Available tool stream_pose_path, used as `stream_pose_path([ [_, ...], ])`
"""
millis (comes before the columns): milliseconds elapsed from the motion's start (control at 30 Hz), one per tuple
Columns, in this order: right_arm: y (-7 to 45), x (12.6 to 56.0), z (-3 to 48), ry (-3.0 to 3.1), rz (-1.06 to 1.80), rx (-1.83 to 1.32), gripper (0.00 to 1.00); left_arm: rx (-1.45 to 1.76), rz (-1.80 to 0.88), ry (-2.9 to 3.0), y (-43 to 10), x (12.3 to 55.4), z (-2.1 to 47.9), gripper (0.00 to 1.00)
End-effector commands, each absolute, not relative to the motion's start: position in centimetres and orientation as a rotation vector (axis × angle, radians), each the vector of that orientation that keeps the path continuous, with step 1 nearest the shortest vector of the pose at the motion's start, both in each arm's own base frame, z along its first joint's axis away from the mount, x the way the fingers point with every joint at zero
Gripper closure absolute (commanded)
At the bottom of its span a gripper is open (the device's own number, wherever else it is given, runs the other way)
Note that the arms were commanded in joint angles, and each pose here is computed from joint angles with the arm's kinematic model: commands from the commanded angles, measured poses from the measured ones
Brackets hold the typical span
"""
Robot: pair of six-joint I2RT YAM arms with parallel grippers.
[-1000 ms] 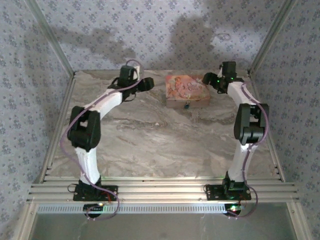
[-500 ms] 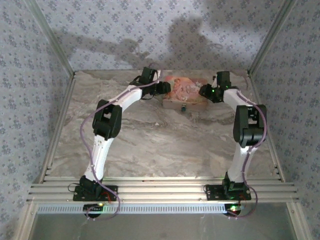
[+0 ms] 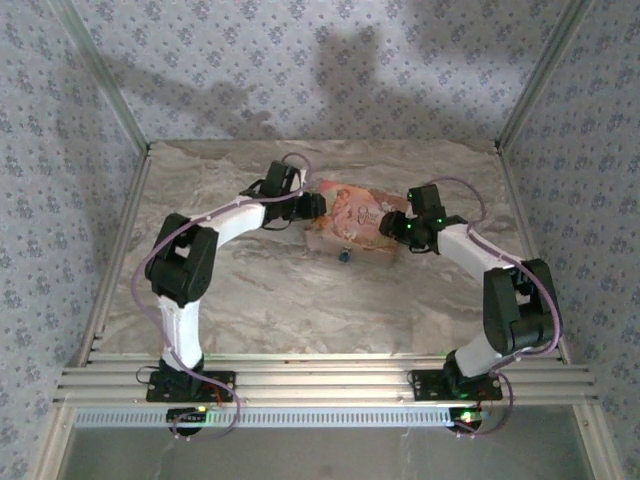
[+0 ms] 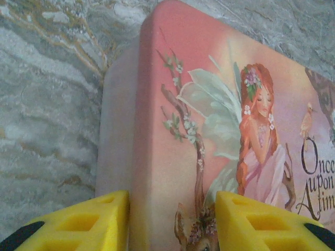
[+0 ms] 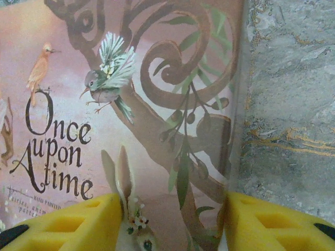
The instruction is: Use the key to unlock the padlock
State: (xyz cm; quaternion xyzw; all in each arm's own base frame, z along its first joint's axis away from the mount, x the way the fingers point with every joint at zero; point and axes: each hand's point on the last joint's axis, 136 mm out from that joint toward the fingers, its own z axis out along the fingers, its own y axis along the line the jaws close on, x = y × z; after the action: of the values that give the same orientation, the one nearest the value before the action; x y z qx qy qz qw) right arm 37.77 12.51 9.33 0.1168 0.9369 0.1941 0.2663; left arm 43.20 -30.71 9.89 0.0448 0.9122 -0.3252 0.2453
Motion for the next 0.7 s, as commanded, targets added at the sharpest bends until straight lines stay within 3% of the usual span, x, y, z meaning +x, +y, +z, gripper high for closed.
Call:
stream_pose_path([
  [0, 13.6, 36.3, 7.9, 2.635, 0.535, 0.271, 0.46, 0.18, -0.945, 2.574, -32.4, 39.0, 8.6, 0.55],
  [333, 13.4, 39.9, 8.2, 2.664, 0.478, 0.214, 0.42, 0.166, -0.84, 2.579, -31.5, 39.6, 9.6, 0.5],
  [500, 12.4, 39.8, 11.8, 2.597, 0.455, 0.2, 0.2, 0.214, -0.61, 2.576, -28.2, 40.0, 13.0, 0.39],
  [667, 11.1, 39.0, 15.6, 2.536, 0.451, 0.196, 0.13, 0.181, -0.439, 2.517, -22.3, 40.1, 18.0, 0.29],
])
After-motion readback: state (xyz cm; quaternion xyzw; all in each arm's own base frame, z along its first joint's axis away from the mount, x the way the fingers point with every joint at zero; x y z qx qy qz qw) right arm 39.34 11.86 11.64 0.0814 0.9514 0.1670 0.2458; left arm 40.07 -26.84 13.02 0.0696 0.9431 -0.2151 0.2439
